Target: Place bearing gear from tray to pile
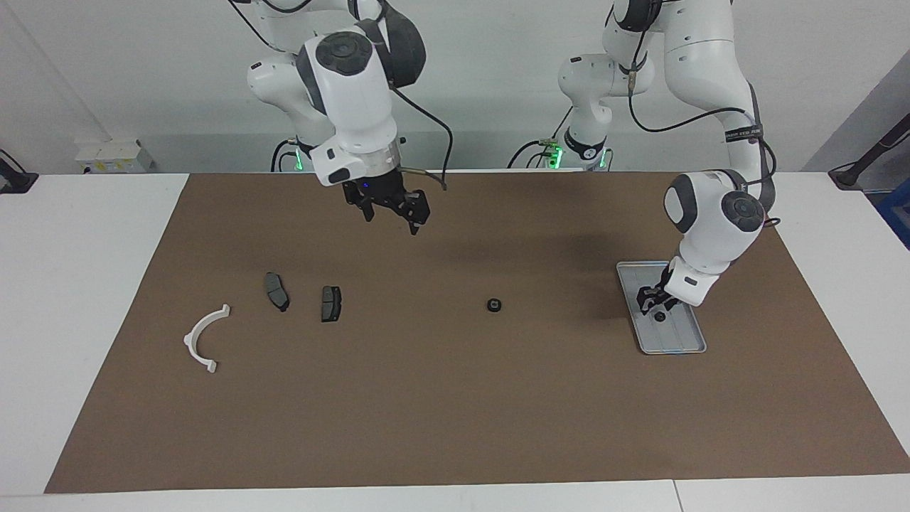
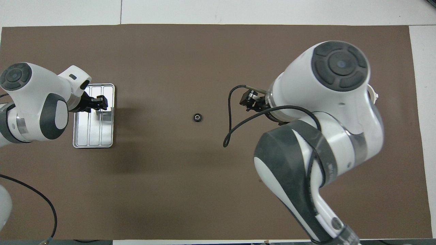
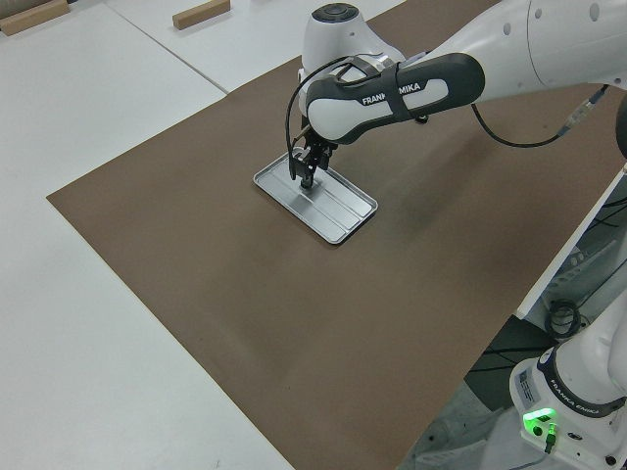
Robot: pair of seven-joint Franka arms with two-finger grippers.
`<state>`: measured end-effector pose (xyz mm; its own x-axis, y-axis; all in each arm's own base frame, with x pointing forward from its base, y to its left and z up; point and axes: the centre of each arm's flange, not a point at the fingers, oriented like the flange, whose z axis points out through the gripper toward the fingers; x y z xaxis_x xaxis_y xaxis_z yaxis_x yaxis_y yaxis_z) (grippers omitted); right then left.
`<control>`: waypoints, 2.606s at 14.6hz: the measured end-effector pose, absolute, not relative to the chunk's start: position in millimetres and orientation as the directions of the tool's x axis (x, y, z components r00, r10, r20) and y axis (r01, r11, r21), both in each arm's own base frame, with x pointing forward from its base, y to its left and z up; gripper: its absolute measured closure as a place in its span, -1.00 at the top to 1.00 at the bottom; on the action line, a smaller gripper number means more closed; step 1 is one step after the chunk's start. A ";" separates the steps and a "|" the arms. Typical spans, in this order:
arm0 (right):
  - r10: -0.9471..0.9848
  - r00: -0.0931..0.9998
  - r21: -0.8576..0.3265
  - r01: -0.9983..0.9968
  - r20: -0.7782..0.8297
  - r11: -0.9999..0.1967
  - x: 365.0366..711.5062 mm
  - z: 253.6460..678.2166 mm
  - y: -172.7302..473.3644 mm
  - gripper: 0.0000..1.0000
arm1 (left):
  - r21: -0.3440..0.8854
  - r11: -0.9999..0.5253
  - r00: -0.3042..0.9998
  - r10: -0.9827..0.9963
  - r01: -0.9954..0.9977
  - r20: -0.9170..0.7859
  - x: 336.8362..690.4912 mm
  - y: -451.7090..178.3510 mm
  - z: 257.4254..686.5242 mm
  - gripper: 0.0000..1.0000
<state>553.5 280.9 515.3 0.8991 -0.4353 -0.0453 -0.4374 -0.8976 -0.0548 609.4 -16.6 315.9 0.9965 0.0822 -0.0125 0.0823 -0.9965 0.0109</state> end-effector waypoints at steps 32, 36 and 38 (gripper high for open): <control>-0.439 0.897 0.000 -0.439 0.053 -0.898 601.5 292.9 485.1 1.00 | 0.014 -0.998 0.998 0.068 0.067 0.013 615.2 -1.7 298.3 0.00; -0.452 0.892 0.040 -0.453 0.028 -0.891 609.4 284.3 465.8 0.96 | 0.015 -0.998 0.998 0.064 0.064 0.016 615.6 -4.0 300.2 -0.52; -0.446 0.895 0.037 -0.446 0.017 -0.894 603.9 282.9 472.1 1.00 | 0.014 -0.998 0.998 0.064 0.064 -0.005 614.6 -4.1 300.6 -0.52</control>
